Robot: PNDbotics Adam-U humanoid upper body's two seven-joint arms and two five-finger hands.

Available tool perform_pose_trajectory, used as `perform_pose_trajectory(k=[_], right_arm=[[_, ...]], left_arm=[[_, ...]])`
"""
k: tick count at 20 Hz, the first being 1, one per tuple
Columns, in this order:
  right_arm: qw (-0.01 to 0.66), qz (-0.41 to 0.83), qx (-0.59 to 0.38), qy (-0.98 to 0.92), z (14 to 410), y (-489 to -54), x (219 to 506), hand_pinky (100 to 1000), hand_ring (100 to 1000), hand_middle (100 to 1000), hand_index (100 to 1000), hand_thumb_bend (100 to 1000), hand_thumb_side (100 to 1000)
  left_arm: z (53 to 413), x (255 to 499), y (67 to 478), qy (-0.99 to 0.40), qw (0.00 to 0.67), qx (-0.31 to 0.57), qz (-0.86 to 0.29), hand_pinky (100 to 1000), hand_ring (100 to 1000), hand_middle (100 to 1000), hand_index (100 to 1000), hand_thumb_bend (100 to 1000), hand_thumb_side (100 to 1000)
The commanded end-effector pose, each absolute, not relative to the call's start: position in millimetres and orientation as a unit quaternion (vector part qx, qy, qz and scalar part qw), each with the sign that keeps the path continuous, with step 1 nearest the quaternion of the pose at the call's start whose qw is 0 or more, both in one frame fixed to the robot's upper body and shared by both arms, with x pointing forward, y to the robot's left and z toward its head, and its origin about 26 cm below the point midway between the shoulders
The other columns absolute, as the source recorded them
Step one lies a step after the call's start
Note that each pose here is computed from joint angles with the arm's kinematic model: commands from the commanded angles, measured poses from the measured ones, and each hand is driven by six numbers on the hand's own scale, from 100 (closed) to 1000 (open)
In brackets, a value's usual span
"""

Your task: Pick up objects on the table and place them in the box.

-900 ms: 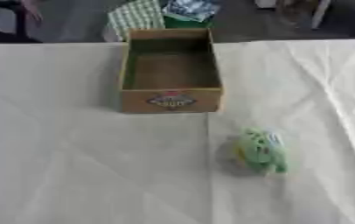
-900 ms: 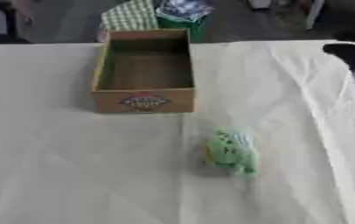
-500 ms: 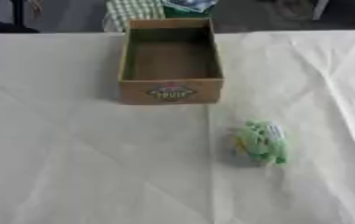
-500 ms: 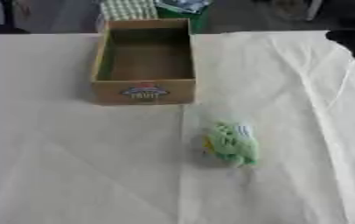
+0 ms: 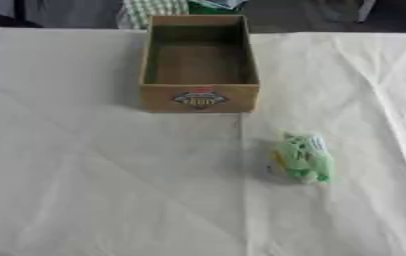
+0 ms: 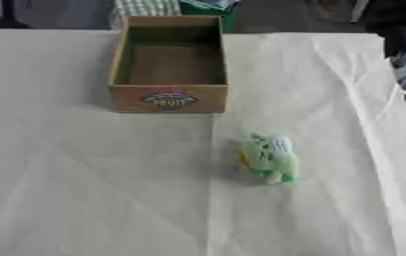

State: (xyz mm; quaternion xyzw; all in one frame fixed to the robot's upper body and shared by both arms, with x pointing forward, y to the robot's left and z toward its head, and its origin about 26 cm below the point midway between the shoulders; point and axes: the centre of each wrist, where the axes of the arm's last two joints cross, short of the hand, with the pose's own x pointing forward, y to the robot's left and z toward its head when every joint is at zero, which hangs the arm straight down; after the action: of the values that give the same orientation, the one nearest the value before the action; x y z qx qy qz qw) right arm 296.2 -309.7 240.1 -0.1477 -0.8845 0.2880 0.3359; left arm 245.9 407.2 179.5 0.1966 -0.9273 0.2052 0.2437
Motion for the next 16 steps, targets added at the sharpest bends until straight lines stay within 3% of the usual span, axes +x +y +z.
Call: perform_pose_trajectory(k=[1, 7, 11, 16], right_arm=[[0.311, 0.358, -0.189, -0.860, 262.6, -310.8, 292.6, 833, 778, 776, 886, 100, 663], [0.279, 0.462, -0.244, -0.806, 283.6, -310.3, 290.9, 815, 796, 796, 878, 104, 733], [0.280, 0.533, -0.275, -0.749, 285.7, -310.9, 288.8, 821, 805, 802, 891, 174, 733], [0.274, 0.605, -0.297, -0.686, 288.5, -315.2, 285.2, 830, 814, 801, 902, 197, 718]], left_arm=[[193.7, 240.9, 412.1, -0.933, 0.226, 0.210, 0.186, 796, 617, 588, 804, 159, 635], [195.3, 240.4, 413.3, -0.933, 0.226, 0.214, 0.182, 797, 616, 588, 804, 158, 634], [196.4, 241.6, 412.0, -0.934, 0.225, 0.210, 0.181, 797, 615, 587, 805, 158, 634], [195.9, 243.5, 409.4, -0.935, 0.227, 0.201, 0.182, 798, 615, 587, 805, 157, 633]])
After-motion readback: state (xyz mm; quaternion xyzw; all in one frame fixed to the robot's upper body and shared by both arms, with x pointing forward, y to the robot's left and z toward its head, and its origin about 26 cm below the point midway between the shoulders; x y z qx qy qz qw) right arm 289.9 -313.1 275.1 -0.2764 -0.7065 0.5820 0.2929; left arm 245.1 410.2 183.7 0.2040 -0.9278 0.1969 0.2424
